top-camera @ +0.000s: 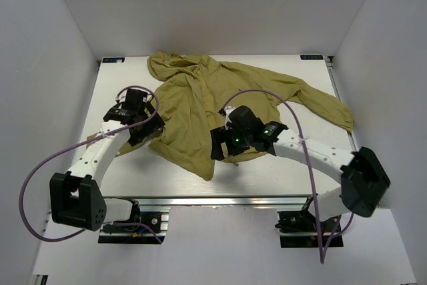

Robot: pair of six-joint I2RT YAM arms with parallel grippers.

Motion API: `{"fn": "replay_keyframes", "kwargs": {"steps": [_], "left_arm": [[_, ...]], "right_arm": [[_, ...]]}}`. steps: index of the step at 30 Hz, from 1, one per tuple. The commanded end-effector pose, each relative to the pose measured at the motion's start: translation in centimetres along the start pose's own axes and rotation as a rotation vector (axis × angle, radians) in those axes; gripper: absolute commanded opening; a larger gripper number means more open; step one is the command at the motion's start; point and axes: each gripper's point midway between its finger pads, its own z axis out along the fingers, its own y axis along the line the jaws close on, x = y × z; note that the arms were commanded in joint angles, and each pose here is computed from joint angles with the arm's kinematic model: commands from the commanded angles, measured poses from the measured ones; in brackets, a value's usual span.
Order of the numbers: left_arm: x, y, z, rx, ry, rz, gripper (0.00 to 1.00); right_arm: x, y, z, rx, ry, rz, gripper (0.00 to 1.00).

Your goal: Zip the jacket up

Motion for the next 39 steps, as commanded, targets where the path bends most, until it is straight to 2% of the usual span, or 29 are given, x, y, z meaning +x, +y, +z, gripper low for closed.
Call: {"fn": "replay_keyframes", "kwargs": {"steps": [1,4,6,9,13,17,18,21,32,37,38,39], "left_arm": [[-2.5,-4.3,-1.9,0.202,-0.062,0.034,0.98],[-2.4,-8.0,-2.2,0.376,-0.053,0.099,0.98],[-1.5,-10.1,-2.6,0.453,-0.045,0.188,0.98],[0.2,-13.2,-2.9,0.566,-0.012,0.312,0.98],[2.3,-14.5,-1.5,0.624,0.047,0.353,0.98],[2.8,-14.3,1.0,0.574,0.068,0.362,0.98],[3.0,-14.1,1.9,0.551,0.079,0.364,0.98],[3.5,-13.9,3.0,0.527,0.106,0.378,0.98],[4.7,-13.2,3.9,0.528,0.135,0.363,0.98],[4.8,-13.1,3.8,0.527,0.135,0.357,0.98],[4.7,-13.1,3.9,0.523,0.132,0.357,0.98],[4.7,-13.0,3.9,0.52,0.132,0.355,0.98]], "right_arm": [[-3.3,-3.4,-2.1,0.165,-0.141,-0.039,0.89],[-6.1,-4.9,-2.5,0.16,-0.225,0.002,0.89],[-6.2,-5.0,-2.1,0.114,-0.208,0.013,0.89],[-4.8,-6.2,-0.2,0.136,-0.114,-0.006,0.86],[-2.9,-7.1,1.6,0.152,-0.021,0.009,0.76],[-2.7,-7.4,2.7,0.192,-0.011,-0.003,0.69],[-2.6,-7.5,3.0,0.206,-0.008,-0.004,0.62],[-2.1,-8.0,4.2,0.253,0.019,0.005,0.52],[-1.4,-8.8,6.4,0.331,0.045,0.013,0.49],[-0.9,-8.9,7.2,0.339,0.06,0.024,0.34],[-0.7,-8.9,7.2,0.34,0.062,0.024,0.21],[-0.8,-8.7,7.1,0.339,0.058,0.023,0.15]]}}
